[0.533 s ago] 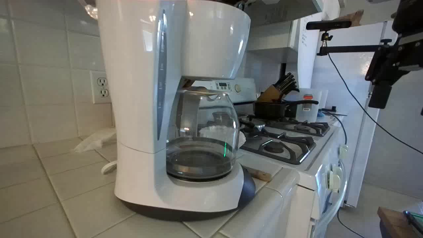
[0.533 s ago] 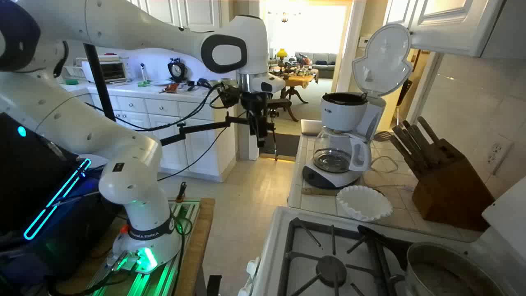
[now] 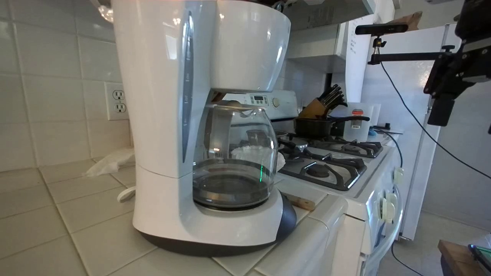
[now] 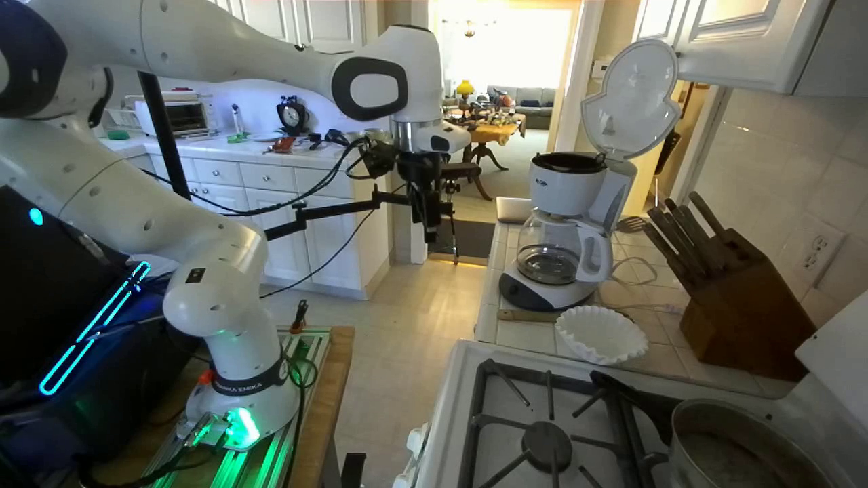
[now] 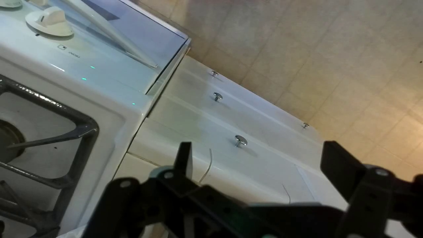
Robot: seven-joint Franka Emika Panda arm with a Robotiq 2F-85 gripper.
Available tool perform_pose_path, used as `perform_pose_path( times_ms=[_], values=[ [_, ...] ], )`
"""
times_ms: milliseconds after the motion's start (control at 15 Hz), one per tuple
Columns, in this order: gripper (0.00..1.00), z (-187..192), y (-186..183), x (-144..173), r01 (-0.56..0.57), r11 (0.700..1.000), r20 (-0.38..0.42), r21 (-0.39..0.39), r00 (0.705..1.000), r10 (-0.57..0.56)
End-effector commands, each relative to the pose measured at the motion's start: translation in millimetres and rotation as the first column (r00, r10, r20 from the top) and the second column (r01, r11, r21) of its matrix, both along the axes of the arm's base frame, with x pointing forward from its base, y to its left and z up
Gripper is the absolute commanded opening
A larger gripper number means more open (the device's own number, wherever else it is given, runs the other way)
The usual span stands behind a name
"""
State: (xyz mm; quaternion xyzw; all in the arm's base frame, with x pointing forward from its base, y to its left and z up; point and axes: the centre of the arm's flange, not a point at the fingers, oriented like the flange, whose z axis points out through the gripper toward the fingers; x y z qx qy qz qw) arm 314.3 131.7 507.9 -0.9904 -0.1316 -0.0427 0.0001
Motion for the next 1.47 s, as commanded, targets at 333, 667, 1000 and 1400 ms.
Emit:
perform_pose_path(
  times_ms=[333,667,1000,1400],
  values=[
    [1.00,-11.7,-7.5,82.5,0.286,0.957,0.279,0.047,0.916,-0.287],
    [1.00,-21.7,-41.9,129.1,0.490,0.871,0.411,0.024,0.789,-0.456],
    [1.00,-29.7,-60.8,171.8,0.696,0.715,0.439,-0.065,0.663,-0.606],
    [1.00,-33.3,-70.2,212.0,0.880,0.450,0.382,-0.149,0.471,-0.795]
  ],
)
